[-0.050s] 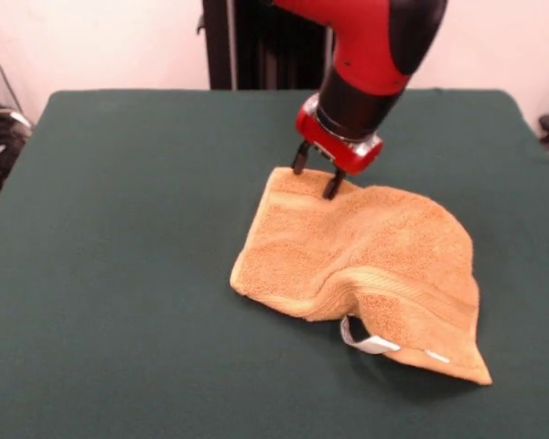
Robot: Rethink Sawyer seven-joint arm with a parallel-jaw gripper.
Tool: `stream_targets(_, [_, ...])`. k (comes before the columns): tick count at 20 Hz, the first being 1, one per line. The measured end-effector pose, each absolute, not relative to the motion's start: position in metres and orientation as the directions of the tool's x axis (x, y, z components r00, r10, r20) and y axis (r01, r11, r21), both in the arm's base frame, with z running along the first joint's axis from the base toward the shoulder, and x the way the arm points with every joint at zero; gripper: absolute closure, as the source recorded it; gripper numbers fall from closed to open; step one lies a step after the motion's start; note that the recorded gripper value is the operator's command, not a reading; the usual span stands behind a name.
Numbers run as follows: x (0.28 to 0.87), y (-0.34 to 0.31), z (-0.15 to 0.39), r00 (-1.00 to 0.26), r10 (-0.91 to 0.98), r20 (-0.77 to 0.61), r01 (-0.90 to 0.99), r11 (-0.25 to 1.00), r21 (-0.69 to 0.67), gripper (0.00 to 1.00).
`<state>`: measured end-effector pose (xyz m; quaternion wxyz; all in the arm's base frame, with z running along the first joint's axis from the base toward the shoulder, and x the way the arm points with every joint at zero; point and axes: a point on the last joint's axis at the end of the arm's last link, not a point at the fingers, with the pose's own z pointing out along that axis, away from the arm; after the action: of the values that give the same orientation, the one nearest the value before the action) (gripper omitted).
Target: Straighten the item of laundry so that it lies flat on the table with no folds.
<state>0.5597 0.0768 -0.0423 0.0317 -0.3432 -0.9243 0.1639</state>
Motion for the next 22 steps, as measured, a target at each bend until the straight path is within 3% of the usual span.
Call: stream_targets(22, [0.553, -0.002, -0.043, -0.729, 0.675, -0.115, 0.647, 0.623, -0.44, 0.0])
